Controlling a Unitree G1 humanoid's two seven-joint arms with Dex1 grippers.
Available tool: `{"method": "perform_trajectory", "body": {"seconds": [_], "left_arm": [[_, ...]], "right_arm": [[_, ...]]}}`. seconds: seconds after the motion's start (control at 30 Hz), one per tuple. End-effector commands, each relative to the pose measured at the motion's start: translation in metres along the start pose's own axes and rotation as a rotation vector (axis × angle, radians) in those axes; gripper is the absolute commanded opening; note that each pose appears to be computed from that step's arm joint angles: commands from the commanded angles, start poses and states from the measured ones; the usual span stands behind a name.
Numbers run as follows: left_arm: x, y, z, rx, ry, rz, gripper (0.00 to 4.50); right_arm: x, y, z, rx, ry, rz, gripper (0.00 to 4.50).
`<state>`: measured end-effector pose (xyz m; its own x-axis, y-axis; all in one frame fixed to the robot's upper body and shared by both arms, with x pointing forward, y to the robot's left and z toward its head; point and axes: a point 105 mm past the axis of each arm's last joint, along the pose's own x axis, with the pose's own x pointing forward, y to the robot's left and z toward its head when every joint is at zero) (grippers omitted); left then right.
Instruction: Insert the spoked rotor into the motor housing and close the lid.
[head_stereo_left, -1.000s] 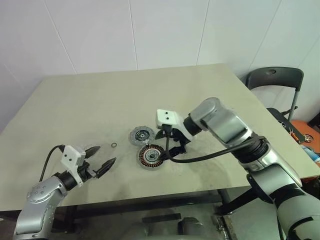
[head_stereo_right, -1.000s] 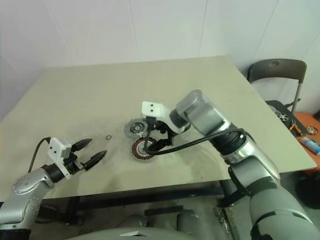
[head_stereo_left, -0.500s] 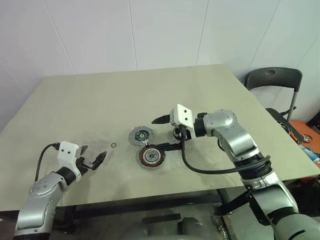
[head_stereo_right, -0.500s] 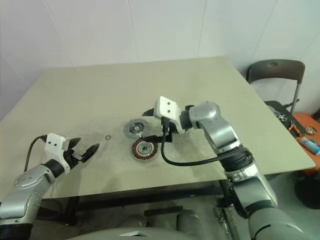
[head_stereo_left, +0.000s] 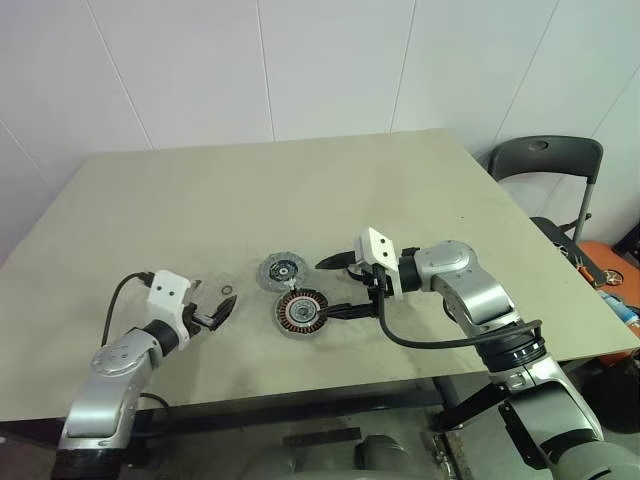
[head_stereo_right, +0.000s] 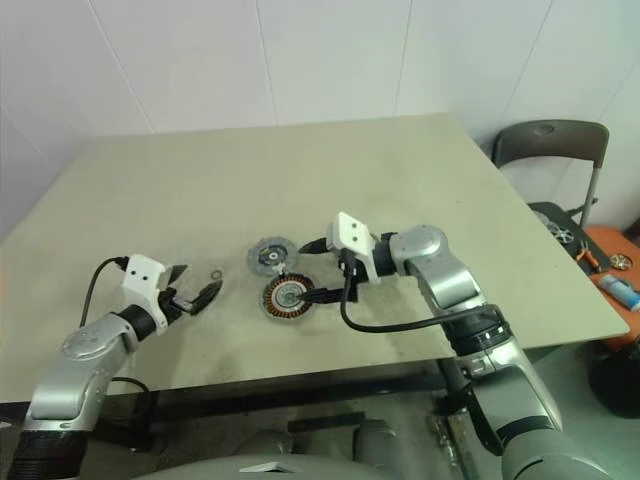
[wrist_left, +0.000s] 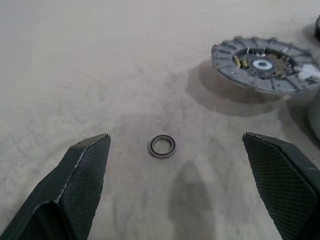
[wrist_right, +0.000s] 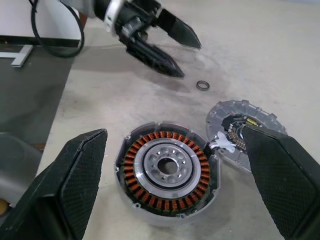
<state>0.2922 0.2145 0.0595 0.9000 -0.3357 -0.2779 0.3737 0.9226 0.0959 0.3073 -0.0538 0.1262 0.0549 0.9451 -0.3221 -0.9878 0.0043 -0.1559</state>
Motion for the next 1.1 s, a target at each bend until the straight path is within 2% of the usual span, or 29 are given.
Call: {"method": "perform_trajectory", "body": {"seconds": [0.03, 0.67, 1.1], "left_arm": [[0.006, 0.005, 0.007, 0.025, -0.034, 0.046, 4.5], [0.042, -0.001, -0.003, -0.132, 0.058, 0.064, 4.5], [0.044, -0.011, -0.019, -0.092, 0.157, 0.03, 4.5]], "right_arm": [[-0.005, -0.002, 0.011, -0.032, -0.031, -0.006, 4.48], [-0.004, -0.002, 0.015, -0.036, -0.039, 0.001, 4.48], [-0.006, -0.005, 0.016, -0.04, -0.039, -0.018, 4.48]]}}
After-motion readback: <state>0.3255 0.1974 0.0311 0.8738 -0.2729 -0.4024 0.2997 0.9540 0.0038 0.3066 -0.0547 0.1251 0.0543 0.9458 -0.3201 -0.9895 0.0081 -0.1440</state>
